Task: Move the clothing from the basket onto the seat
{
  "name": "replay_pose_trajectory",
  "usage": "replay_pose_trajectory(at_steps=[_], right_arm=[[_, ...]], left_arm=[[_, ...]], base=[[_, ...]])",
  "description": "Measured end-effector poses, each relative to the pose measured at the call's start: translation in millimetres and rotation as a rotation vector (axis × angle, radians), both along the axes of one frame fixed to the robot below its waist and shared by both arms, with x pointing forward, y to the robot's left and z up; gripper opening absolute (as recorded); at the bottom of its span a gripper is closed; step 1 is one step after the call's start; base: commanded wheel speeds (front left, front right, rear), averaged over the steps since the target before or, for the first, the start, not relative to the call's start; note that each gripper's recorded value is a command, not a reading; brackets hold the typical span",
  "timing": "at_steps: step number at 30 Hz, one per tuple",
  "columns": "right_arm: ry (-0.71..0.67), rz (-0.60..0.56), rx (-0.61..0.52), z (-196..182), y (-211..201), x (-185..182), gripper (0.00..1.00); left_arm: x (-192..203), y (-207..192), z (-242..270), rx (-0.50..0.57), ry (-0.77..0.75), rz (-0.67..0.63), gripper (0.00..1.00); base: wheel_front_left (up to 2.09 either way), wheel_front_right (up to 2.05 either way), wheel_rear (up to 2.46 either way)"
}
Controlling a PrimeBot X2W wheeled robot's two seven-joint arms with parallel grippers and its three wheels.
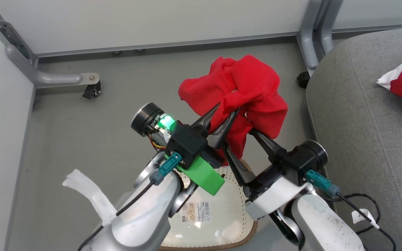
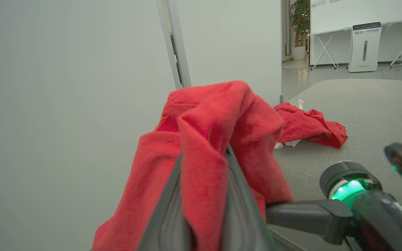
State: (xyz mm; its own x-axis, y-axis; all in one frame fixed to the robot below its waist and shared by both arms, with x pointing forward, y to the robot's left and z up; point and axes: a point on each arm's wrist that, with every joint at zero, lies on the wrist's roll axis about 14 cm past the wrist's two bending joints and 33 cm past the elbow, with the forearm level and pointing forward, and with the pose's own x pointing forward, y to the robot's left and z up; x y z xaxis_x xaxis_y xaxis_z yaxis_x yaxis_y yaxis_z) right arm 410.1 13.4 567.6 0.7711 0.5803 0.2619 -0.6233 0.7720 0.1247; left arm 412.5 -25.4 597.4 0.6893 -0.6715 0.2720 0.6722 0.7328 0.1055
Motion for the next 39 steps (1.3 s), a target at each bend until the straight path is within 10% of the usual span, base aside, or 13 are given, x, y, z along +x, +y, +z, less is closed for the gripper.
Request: replay_pose_trajectory(at_steps=[18, 19, 21, 39], right_arm=[[0.057, 0.04, 0.035, -10, 10, 5, 1.0], [0.058, 0.032, 0.043, -9, 8, 6, 0.44], [0.056, 0.019, 0.068, -5, 5, 8, 0.0], [0.069, -0.05, 0.094, -4, -16, 6, 0.0]], left_arm=[[-7, -12, -10, -0.013, 0.04, -0.053, 0.0], [-8, -13, -9, -0.015, 0.039, -0.055, 0.0], [-9, -15, -8, -0.019, 0.037, -0.062, 0.0], [-19, -19, -13, -0.008, 0.052, -0.075, 0.0]], base=[[0.0, 0.0, 0.0], [0.0, 0.0, 0.0], [0.0, 0.0, 0.0], [0.0, 0.0, 0.0]])
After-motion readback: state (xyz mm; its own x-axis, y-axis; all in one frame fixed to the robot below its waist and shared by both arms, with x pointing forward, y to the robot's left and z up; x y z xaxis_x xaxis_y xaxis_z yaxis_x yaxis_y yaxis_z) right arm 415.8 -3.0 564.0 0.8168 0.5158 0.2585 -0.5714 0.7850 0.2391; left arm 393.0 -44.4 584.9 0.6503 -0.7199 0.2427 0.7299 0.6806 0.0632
